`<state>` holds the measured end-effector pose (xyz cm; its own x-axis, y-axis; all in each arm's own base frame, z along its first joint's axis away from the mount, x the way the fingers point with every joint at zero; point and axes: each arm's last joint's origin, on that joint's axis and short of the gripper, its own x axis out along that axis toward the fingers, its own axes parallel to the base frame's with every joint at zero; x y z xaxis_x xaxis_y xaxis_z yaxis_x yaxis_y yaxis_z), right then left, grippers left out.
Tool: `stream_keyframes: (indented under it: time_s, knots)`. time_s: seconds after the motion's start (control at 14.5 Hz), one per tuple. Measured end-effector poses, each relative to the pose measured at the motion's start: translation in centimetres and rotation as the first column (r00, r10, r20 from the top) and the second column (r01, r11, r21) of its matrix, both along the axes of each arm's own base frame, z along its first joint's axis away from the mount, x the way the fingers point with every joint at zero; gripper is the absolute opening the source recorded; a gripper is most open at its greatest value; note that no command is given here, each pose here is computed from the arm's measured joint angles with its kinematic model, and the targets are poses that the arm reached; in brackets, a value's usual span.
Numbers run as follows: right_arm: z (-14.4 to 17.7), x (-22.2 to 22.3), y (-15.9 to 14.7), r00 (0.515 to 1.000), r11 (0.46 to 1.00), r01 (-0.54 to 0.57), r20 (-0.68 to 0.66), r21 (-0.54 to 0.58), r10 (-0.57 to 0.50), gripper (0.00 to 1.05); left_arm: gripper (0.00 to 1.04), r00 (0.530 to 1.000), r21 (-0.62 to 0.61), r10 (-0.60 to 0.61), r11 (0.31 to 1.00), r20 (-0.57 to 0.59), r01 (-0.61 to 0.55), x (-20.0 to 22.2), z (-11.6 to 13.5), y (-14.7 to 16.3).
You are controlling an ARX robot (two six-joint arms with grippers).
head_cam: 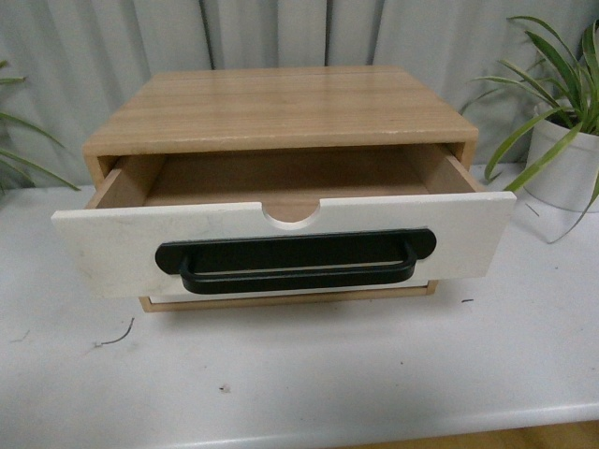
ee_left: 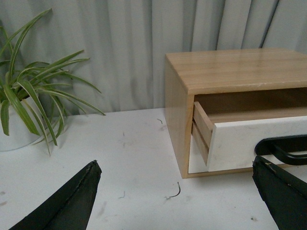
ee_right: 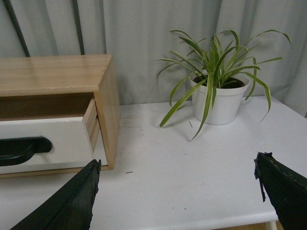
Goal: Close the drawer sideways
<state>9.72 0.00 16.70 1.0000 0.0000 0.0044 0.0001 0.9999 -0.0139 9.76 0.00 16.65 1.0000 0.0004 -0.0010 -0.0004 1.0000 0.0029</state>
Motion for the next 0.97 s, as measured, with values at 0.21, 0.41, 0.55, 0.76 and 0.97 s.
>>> stream_keyframes:
  time_s: [0.21,0.41,0.55,0.76,0.97]
  knots:
    - [0.0,0.0,0.0,1.000,1.000,0.000,0.000,0.000,0.000,0.98,0.98,1.000,0.000,0.000,1.000,0.000,0.000,0.0,0.0,0.0]
    - [0.2,0.8,0.4,0.960,0.993,0.079,-0.274,0.087,-0.052,0.98,0.98,0.977,0.103,-0.201,0.973,-0.072,0.207,0.4,-0.5,-1.0]
    - [1.1,1.7,1.6,0.906,0.988,-0.126,-0.397,0.087,0.150,0.98,0.98,0.909,0.196,-0.362,0.895,-0.205,0.401,0.7,-1.2,-2.1]
    - [0.9,2.9,3.6,0.788,0.919,-0.393,-0.507,0.023,0.349,0.98,0.98,0.815,0.337,-0.511,0.743,-0.274,0.579,1.6,-0.1,-3.2]
    - [1.5,4.7,4.4,0.693,0.821,-0.570,-0.563,-0.046,0.449,0.98,0.98,0.716,0.420,-0.594,0.581,-0.366,0.697,2.9,-0.8,-4.7]
